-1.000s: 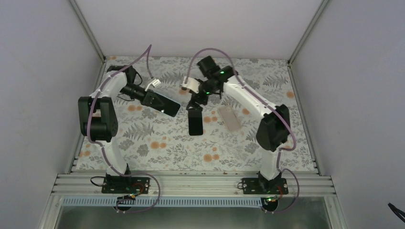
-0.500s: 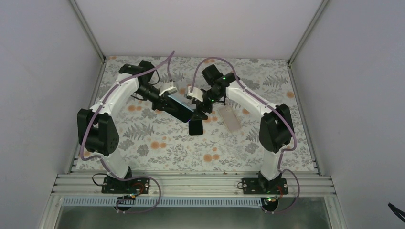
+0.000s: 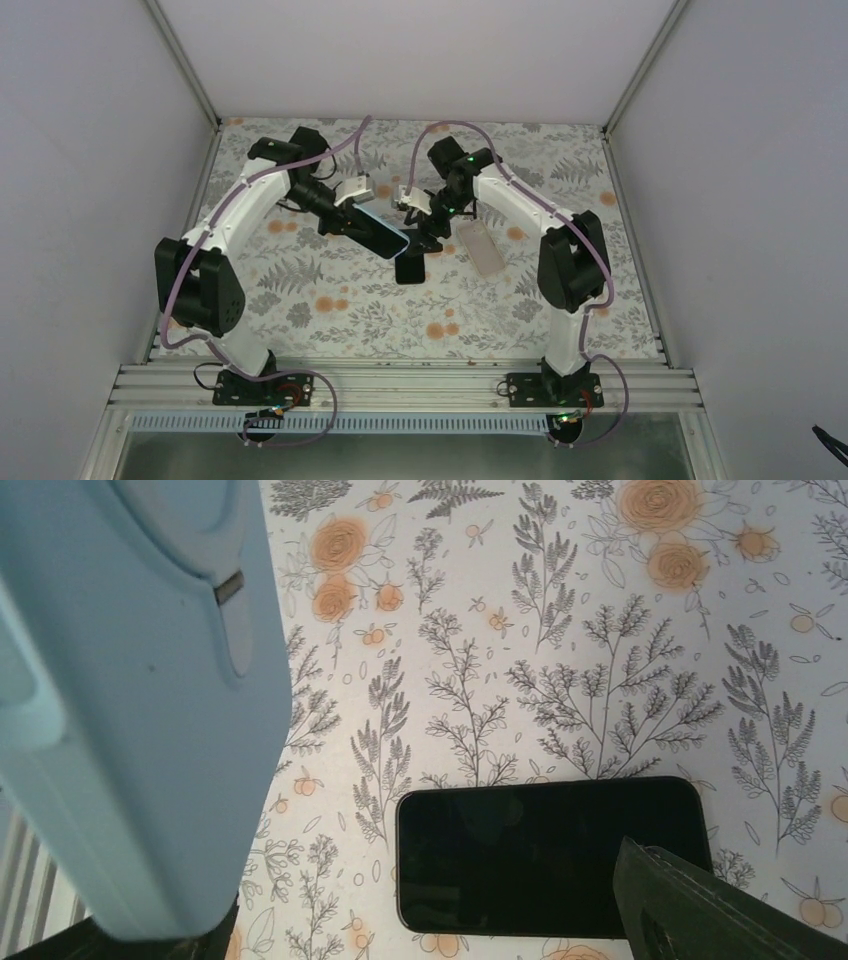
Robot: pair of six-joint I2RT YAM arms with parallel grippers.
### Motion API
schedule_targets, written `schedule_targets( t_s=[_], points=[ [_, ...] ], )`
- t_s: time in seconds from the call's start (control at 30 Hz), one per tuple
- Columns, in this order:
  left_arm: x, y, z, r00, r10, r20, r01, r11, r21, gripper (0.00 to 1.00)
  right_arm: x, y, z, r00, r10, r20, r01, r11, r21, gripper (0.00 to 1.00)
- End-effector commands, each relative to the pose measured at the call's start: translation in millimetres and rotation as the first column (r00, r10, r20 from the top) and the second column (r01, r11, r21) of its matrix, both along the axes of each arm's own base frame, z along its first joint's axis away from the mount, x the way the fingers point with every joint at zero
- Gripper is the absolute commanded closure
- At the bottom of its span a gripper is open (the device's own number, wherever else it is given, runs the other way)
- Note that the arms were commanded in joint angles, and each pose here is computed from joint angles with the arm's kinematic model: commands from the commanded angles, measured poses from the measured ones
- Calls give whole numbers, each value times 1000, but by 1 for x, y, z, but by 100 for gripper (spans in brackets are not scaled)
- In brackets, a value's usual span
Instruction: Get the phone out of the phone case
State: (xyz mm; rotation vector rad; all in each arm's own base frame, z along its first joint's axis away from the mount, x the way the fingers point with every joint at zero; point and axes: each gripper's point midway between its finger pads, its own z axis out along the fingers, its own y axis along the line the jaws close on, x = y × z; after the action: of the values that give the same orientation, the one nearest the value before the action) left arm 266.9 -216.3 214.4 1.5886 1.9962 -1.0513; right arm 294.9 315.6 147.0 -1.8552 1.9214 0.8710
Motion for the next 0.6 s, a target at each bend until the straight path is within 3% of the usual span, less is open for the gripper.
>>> schedule_targets(
  t_s=[0.0, 0.3, 0.57],
  points=[
    [-22, -5, 16, 998, -54, 19, 55, 997, -49, 98, 6, -9, 5, 999, 44, 8, -44, 999, 25, 5],
    [-29, -20, 12, 996, -87, -14, 86, 996, -31, 98, 21, -7, 11, 999, 52, -10, -52, 998, 22, 9],
    [-20, -18, 12, 997, -73, 9, 72, 997, 4, 98, -25, -41, -15, 990, 110, -83, -119, 987, -112, 13]
  ],
)
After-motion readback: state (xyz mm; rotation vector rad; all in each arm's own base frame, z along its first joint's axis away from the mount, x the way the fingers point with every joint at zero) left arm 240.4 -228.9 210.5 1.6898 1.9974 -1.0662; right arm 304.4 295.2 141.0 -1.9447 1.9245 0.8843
